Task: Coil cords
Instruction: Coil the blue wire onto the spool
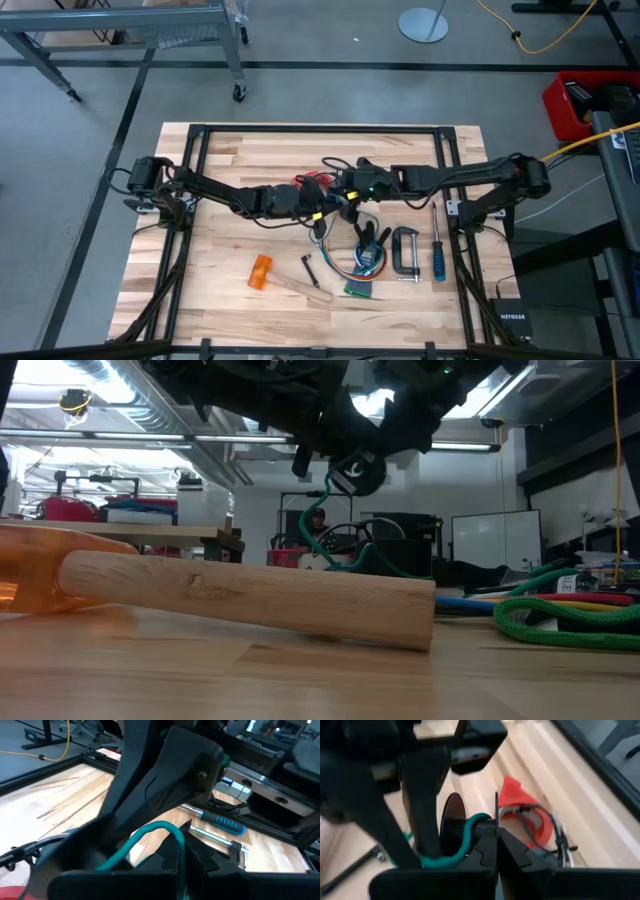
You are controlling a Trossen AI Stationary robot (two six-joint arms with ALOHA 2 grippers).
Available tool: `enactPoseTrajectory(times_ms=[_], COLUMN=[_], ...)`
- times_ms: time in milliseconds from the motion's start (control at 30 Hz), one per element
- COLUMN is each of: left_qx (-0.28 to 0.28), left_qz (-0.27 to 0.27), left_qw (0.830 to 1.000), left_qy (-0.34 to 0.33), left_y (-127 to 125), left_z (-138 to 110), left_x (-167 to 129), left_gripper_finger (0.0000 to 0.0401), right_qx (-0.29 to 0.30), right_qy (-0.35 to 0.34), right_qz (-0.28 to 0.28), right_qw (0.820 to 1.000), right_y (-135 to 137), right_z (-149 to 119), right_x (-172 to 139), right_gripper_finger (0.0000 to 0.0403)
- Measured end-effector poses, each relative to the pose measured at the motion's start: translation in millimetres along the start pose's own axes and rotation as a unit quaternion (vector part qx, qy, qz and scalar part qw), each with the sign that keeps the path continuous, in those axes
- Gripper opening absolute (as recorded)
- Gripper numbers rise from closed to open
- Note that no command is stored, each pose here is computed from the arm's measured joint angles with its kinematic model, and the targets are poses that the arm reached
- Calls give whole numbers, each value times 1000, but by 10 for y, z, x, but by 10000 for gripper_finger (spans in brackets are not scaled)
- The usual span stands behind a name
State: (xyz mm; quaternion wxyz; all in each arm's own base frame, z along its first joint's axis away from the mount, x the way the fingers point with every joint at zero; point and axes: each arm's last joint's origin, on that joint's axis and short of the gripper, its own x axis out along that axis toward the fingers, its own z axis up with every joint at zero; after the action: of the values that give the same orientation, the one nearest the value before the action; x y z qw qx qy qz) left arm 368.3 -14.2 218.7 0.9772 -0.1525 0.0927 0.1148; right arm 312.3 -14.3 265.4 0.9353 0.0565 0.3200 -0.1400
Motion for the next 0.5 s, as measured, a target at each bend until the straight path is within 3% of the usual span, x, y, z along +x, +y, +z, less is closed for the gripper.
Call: enactPoseTrajectory(times_ms=[267, 500], left_qx=[7, 52], left_qz=[2, -2], left_qw=[1000, 999], left_qy=[-1, -4], left_y=[-3, -55], left_z=[1, -6], left_x=[-1, -18], left_gripper_finger=[0, 16], right_qx=[21, 25], right_qy=[-54, -79], right_qz=[-22, -26], right_qw=[998, 996], right_y=[-2, 8], right_z=[97, 299], right_x=[-9, -113], right_gripper_finger=[1, 1])
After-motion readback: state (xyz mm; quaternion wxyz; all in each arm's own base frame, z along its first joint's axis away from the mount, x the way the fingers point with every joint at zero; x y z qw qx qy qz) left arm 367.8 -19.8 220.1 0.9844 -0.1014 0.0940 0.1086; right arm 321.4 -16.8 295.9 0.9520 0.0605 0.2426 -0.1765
